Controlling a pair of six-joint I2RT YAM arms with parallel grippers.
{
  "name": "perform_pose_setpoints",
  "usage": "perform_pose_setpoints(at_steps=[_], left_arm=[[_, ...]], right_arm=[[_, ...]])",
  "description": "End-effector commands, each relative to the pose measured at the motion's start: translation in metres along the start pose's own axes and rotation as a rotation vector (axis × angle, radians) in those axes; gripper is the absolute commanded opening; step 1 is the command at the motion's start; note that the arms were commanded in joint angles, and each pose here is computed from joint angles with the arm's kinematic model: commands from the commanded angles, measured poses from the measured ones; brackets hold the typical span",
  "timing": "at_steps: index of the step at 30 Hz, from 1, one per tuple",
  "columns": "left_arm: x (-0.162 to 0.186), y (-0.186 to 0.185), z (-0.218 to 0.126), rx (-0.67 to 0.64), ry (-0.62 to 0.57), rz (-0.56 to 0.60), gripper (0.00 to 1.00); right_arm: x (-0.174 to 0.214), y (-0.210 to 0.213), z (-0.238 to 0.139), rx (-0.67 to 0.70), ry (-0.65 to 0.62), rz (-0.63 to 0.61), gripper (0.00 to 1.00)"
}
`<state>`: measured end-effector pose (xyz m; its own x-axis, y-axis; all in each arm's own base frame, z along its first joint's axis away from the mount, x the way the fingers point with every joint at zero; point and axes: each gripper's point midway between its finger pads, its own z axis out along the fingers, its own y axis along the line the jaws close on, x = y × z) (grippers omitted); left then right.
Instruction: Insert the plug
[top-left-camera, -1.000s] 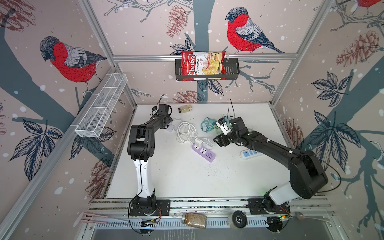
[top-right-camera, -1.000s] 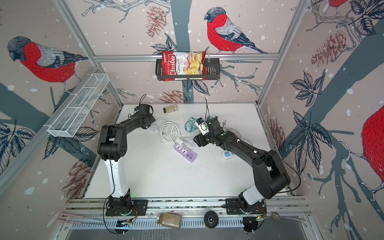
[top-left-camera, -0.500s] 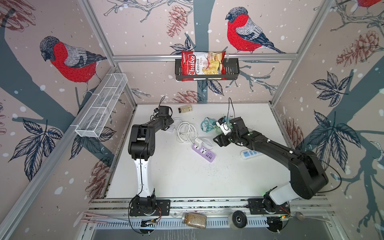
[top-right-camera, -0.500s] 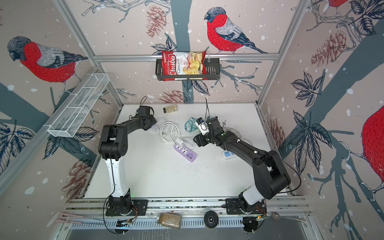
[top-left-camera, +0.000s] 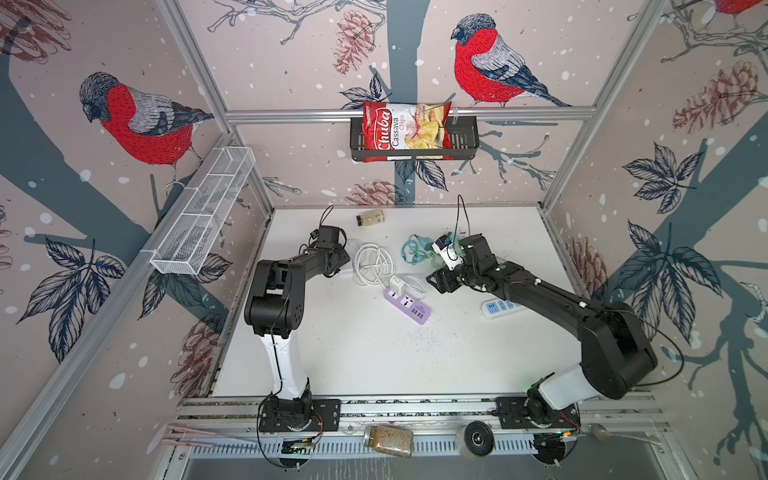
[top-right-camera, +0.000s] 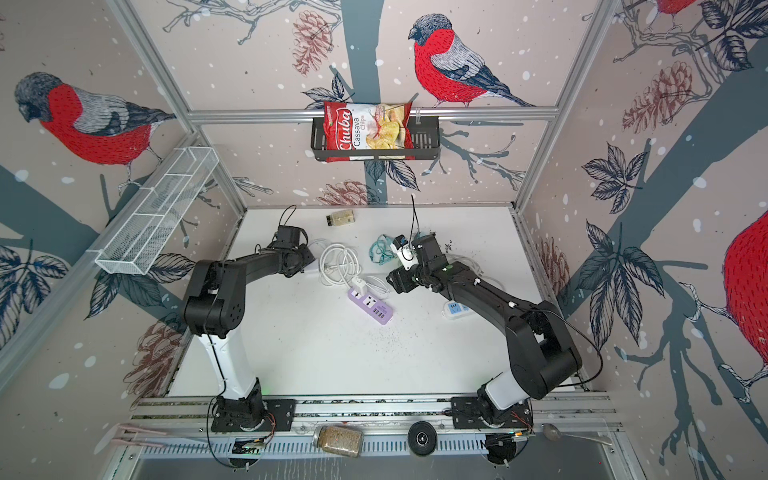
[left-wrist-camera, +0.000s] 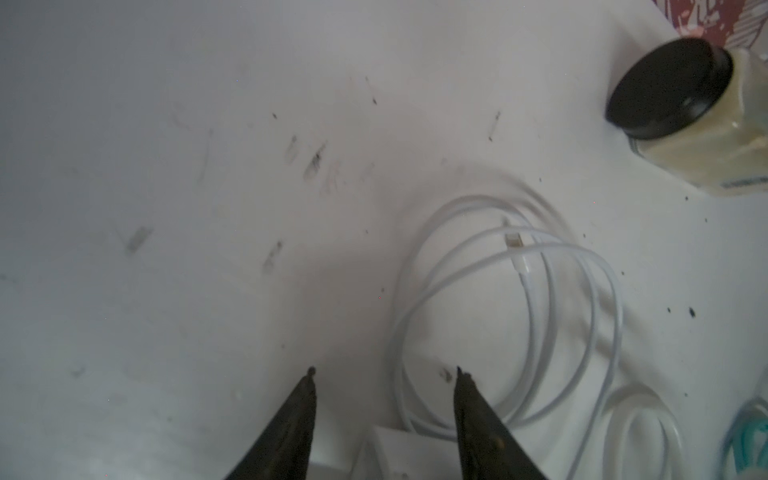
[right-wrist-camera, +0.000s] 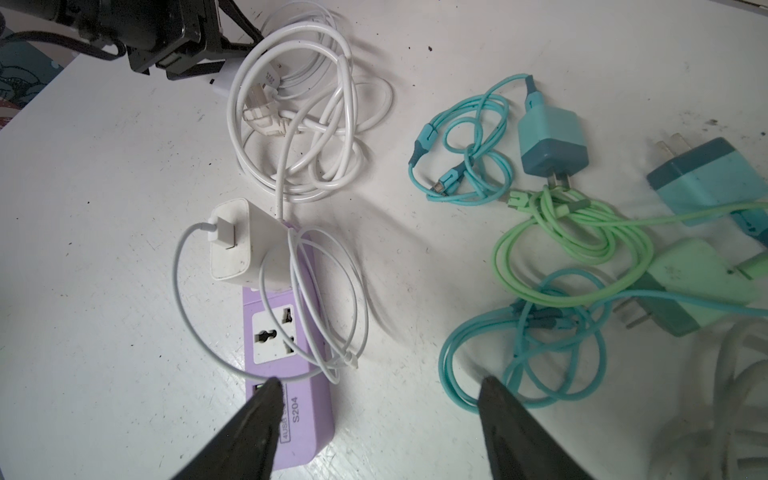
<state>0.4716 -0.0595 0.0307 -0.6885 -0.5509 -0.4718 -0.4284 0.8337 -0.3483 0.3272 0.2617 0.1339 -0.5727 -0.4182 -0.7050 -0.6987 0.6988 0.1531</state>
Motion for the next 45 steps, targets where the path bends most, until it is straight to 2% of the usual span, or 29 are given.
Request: perform_pose_setpoints(at_steps=[1, 7, 14, 24, 31, 37, 45], left_arm=[[0.015, -0.009, -0.010, 0.030, 0.024, 0.030, 0.53], [0.036, -0.017, -0.022, 0.041, 0.043, 0.045, 0.52], [0.044, -0.012, -0.041, 0.051, 0.044, 0.049, 0.50], [0.063, -0.019, -0.066, 0.156, 0.047, 0.198, 0.50], [0.038, -0.013, -0.080, 0.063, -0.033, 0.270, 0.52], [0.011, -0.017, -0.061, -0.010, -0.088, 0.321, 0.52], [0.012, -0.026, -0.036, 0.002, -0.066, 0.364, 0.51]], right_arm=[[-0.006, 0.001, -0.001, -0.002, -0.019, 0.005, 0.75], [-0.005, 0.002, -0.001, -0.002, -0.016, 0.005, 0.75], [-0.005, 0.002, 0.000, -0.003, -0.013, 0.004, 0.76], [-0.005, 0.002, 0.000, 0.005, -0.010, 0.003, 0.76], [-0.005, 0.000, 0.000, 0.025, -0.003, 0.001, 0.76], [-0.005, 0.001, 0.000, 0.043, 0.003, -0.008, 0.76], [-0.005, 0.000, 0.000, 0.074, 0.017, -0.020, 0.76]])
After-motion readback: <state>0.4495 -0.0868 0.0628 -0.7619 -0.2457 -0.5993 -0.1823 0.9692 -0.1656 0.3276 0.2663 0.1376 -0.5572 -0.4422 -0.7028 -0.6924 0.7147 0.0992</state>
